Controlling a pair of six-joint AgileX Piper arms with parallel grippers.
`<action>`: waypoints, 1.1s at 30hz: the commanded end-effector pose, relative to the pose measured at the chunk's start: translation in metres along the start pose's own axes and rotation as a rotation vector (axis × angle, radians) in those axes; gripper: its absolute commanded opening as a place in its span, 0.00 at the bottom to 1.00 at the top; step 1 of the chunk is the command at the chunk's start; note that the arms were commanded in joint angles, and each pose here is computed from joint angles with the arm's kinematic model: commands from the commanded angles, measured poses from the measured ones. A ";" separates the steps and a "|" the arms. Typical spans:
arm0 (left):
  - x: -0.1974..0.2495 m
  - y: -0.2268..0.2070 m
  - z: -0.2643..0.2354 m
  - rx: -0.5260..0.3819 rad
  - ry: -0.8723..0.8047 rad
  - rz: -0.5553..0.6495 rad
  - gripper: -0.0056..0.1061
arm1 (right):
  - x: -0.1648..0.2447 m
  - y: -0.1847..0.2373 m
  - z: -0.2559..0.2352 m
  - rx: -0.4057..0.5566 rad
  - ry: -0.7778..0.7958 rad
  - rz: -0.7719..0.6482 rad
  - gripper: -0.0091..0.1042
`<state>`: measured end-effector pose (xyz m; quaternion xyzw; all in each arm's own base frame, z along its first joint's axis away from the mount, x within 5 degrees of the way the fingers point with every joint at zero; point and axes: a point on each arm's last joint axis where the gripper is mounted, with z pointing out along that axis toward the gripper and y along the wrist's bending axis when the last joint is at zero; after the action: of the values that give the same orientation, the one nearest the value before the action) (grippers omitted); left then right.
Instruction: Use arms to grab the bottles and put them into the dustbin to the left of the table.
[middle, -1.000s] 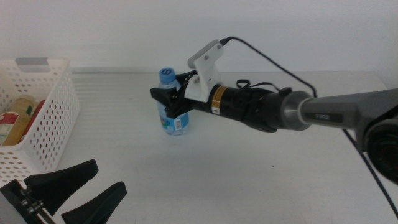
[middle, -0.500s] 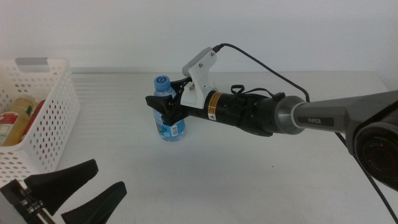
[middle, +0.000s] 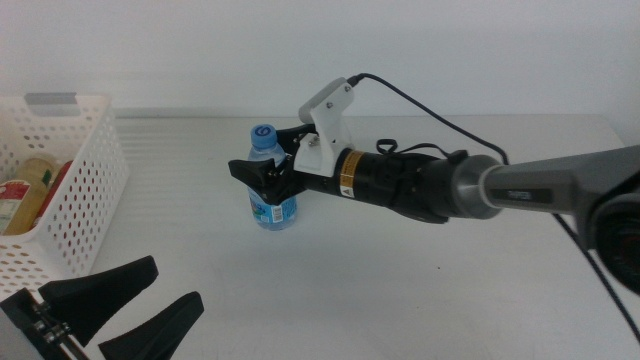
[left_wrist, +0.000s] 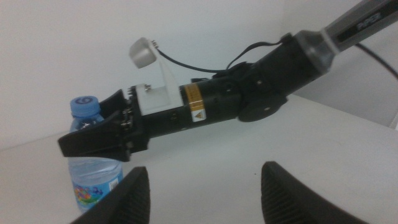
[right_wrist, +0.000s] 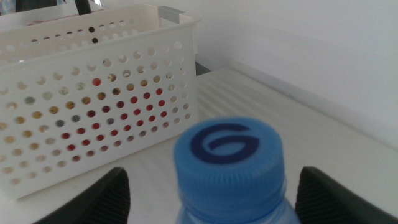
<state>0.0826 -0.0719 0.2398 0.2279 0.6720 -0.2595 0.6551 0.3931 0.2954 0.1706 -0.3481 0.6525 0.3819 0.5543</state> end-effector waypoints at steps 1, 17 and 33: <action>-0.016 0.001 0.002 -0.011 -0.102 -0.017 0.54 | -0.053 0.015 -0.017 -0.032 -0.138 -0.036 0.92; -0.016 0.001 0.002 -0.011 -0.102 -0.017 0.54 | -0.073 0.070 -0.148 0.135 -0.123 -0.069 0.83; -0.016 0.001 0.002 -0.011 -0.102 -0.017 0.54 | -0.093 0.107 -0.266 0.544 0.068 0.027 0.72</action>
<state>0.0826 -0.0719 0.2398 0.2279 0.6720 -0.2595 0.6551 0.1972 0.1169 0.2809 -0.1919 0.7754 0.1876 0.5716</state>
